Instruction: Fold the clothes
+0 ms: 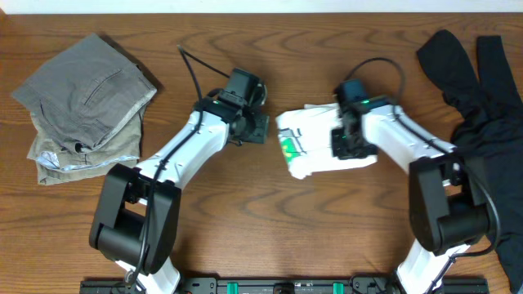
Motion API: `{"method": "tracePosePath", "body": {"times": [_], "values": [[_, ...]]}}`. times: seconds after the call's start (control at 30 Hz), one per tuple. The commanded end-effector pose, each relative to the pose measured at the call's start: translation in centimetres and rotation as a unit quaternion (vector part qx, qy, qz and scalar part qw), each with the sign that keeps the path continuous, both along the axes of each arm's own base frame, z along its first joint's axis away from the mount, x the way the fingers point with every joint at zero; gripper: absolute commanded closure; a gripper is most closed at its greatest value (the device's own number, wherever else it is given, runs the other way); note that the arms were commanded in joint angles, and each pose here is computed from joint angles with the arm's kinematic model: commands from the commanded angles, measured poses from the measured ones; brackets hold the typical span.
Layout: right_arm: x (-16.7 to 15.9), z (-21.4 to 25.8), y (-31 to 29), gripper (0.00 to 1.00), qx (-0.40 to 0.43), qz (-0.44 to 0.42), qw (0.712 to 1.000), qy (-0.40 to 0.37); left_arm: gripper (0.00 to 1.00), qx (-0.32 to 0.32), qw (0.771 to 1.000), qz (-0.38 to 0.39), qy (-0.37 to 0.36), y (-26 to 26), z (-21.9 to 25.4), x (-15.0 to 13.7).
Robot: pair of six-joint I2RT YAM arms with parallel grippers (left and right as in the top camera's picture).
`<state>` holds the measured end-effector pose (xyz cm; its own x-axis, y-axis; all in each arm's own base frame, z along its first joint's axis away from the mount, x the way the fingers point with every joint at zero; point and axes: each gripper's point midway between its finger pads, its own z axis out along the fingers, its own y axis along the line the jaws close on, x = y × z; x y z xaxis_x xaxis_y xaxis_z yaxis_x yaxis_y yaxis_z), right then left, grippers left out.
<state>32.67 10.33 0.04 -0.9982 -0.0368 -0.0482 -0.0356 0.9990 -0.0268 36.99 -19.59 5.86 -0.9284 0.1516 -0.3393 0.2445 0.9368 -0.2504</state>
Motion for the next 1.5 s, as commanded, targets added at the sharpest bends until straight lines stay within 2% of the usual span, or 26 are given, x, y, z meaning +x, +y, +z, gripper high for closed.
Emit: {"method": "tracePosePath", "body": {"times": [0.0,0.23,0.37,0.43,0.5,0.53,0.57,0.67,0.7,0.8,0.97,1.2,1.27,1.47], "values": [[-3.4,-1.3,5.2,0.78,0.063,0.031,0.996,0.054,0.54,0.008,1.000,0.005,-0.002,1.3,0.2,0.3],[-3.1,1.1,6.3,0.78,0.058,0.052,0.997,0.018,0.55,0.012,1.000,-0.006,-0.010,1.8,0.7,0.3],[-1.4,5.7,5.1,0.76,0.066,0.037,0.996,-0.037,0.55,-0.013,1.000,-0.014,-0.019,1.1,2.2,0.1],[-0.3,9.5,4.5,0.71,0.083,0.036,0.993,-0.080,0.54,-0.036,0.999,-0.023,-0.019,0.3,3.0,-0.2],[0.5,12.5,4.1,0.59,0.097,0.033,0.987,-0.123,0.54,-0.055,0.998,-0.033,-0.015,-0.3,3.4,-0.6],[0.7,13.8,3.9,0.59,0.104,0.033,0.984,-0.144,0.55,-0.063,0.997,-0.036,-0.012,-0.6,3.5,-0.7],[1.0,15.0,3.9,0.64,0.112,0.039,0.979,-0.164,0.54,-0.070,0.997,-0.040,-0.007,-0.9,3.5,-1.0],[1.1,16.7,4.9,0.97,0.158,0.053,0.969,-0.183,0.56,-0.069,0.997,-0.041,-0.001,-1.0,3.4,-1.2],[1.0,17.0,6.0,0.99,0.194,0.068,0.962,-0.178,0.59,-0.069,0.997,-0.038,0.002,-1.0,3.3,-1.3],[1.2,16.6,8.0,0.99,0.264,0.086,0.947,-0.160,0.65,-0.070,0.997,-0.034,0.008,-1.2,3.0,-1.4],[2.5,13.0,8.9,0.99,0.289,0.086,0.945,-0.124,0.65,-0.067,0.996,-0.053,0.017,-2.6,2.3,-2.3],[3.3,8.3,11.5,0.99,0.372,0.105,0.920,-0.063,0.65,-0.054,0.994,-0.076,0.047,-4.3,-0.6,-3.5],[3.2,6.8,11.5,0.99,0.372,0.098,0.922,-0.046,0.65,-0.050,0.994,-0.079,0.058,-4.5,-1.6,-3.7],[3.3,1.1,8.5,0.99,0.309,0.051,0.950,0.001,0.65,-0.032,0.991,-0.074,0.103,-4.4,-5.1,-4.7]]}}
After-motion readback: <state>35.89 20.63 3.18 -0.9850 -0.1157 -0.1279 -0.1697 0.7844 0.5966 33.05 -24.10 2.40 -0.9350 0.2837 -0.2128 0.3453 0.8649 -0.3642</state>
